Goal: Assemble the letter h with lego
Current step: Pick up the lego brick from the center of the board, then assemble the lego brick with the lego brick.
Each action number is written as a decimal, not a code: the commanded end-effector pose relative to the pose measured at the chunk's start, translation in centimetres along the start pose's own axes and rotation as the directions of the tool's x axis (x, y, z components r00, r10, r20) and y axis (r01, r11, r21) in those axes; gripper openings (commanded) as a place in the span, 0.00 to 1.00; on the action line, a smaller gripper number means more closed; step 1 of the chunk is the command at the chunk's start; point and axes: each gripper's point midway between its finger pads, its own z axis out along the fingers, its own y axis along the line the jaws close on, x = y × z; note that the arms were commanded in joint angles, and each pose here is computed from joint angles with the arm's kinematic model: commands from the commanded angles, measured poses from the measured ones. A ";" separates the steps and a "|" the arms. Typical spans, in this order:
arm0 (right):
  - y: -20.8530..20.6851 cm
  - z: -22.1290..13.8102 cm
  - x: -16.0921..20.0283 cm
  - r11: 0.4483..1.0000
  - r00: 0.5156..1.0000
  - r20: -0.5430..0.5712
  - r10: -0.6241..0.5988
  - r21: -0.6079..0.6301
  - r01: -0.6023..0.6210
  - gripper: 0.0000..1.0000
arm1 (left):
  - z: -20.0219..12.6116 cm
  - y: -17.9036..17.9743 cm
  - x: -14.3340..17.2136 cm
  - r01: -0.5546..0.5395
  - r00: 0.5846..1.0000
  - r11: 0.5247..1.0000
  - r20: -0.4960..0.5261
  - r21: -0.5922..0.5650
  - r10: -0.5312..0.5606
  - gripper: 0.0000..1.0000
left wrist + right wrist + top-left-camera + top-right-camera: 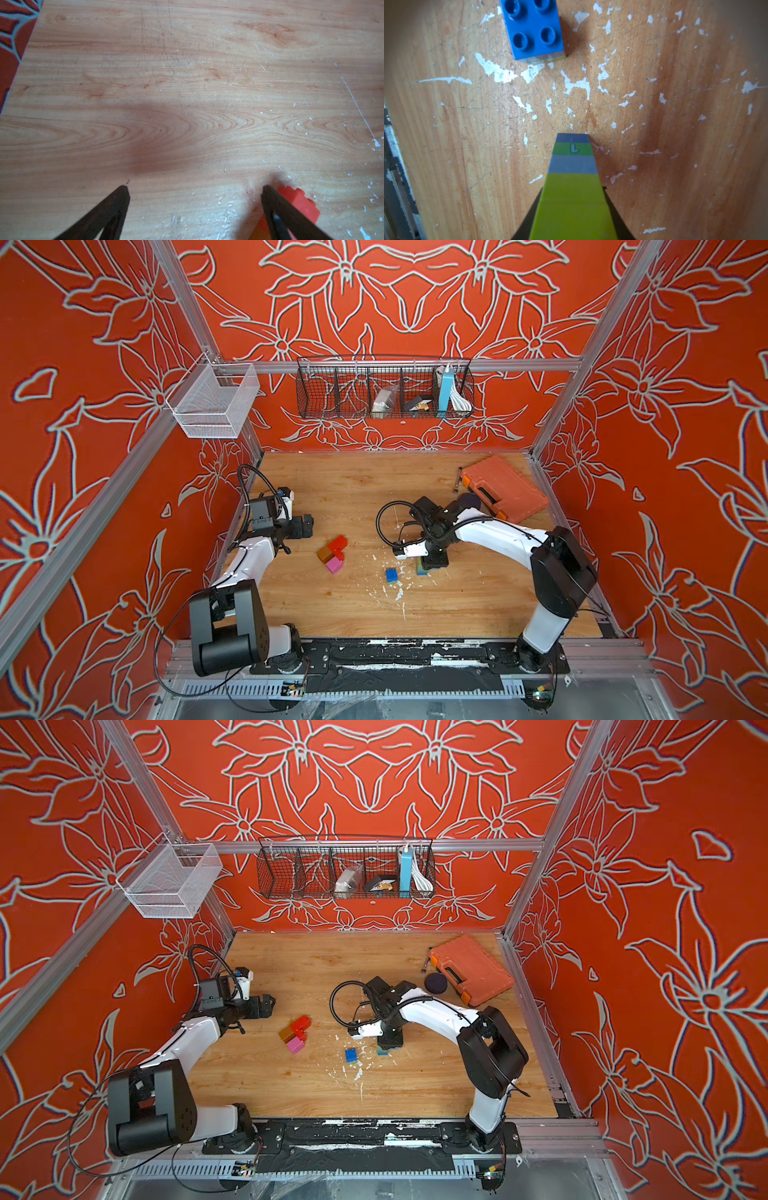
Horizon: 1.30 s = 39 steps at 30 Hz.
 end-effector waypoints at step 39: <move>4.7 -3.0 -14.4 0.953 0.953 0.075 -0.295 -0.046 0.299 0.19 | 0.2 1.0 -0.8 0.043 0.999 0.998 -0.014 -0.037 -0.044 1.00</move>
